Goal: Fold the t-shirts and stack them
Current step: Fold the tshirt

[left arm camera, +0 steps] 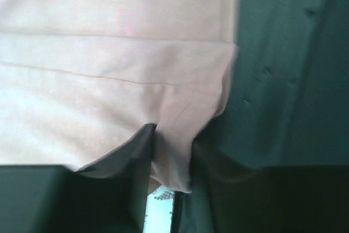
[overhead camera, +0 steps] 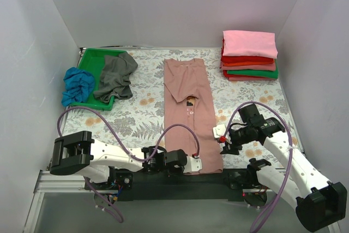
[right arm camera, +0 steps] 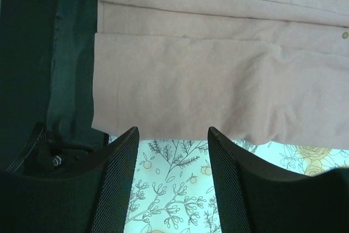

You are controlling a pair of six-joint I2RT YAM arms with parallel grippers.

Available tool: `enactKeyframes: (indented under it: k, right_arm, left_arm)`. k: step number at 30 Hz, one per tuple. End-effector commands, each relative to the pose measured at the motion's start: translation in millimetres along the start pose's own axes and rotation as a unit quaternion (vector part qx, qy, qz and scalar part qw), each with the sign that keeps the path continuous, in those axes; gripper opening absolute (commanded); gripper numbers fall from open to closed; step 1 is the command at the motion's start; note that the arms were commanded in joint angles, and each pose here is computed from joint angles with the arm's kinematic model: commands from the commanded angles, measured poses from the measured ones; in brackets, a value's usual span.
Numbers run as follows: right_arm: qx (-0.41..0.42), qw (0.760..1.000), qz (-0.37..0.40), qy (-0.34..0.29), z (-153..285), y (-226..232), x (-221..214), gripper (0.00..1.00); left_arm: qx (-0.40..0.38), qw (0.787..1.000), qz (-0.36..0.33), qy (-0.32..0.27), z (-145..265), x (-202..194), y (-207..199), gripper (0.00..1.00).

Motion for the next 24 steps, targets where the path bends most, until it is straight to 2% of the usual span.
enactKeyframes:
  k: [1, 2, 3, 4, 9, 18, 24]
  right_arm:
    - [0.016, 0.999, 0.016, -0.024, 3, 3, 9, 0.61]
    - [0.026, 0.999, 0.015, -0.024, 1, 7, 8, 0.61]
    - [0.035, 0.999, 0.024, -0.025, -1, 9, 7, 0.63]
    - [0.055, 0.997, 0.036, -0.029, -6, 13, 9, 0.64]
    - [0.139, 0.988, 0.064, -0.016, -26, 30, 10, 0.64]
    - [0.171, 0.982, 0.078, 0.031, -48, 31, 9, 0.64]
    - [0.221, 0.967, 0.107, 0.063, -65, 45, 7, 0.63]
  left_arm:
    - [0.03, 0.999, -0.003, 0.017, -7, -8, 5, 0.19]
    - [0.032, 0.999, -0.001, 0.011, -6, -6, 5, 0.12]
    - [0.032, 0.999, 0.0, 0.007, -5, -5, 5, 0.01]
    - [0.03, 1.0, 0.003, 0.001, -4, -4, 6, 0.0]
    - [0.023, 0.999, 0.016, -0.036, 9, 4, 5, 0.0]
    - [0.052, 0.996, 0.058, -0.048, 16, -2, 9, 0.0]
    - [0.053, 0.995, 0.073, -0.049, 17, 1, 15, 0.0]
Point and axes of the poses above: each gripper's point midway between its finger pads, its own z axis back along the fingers, its own y axis along the line the jaws close on, x = y × z, the point moved 9 cm from there along z, back along the fingers, and after that the axes turned 3 degrees about z, right-handed, at the moved point
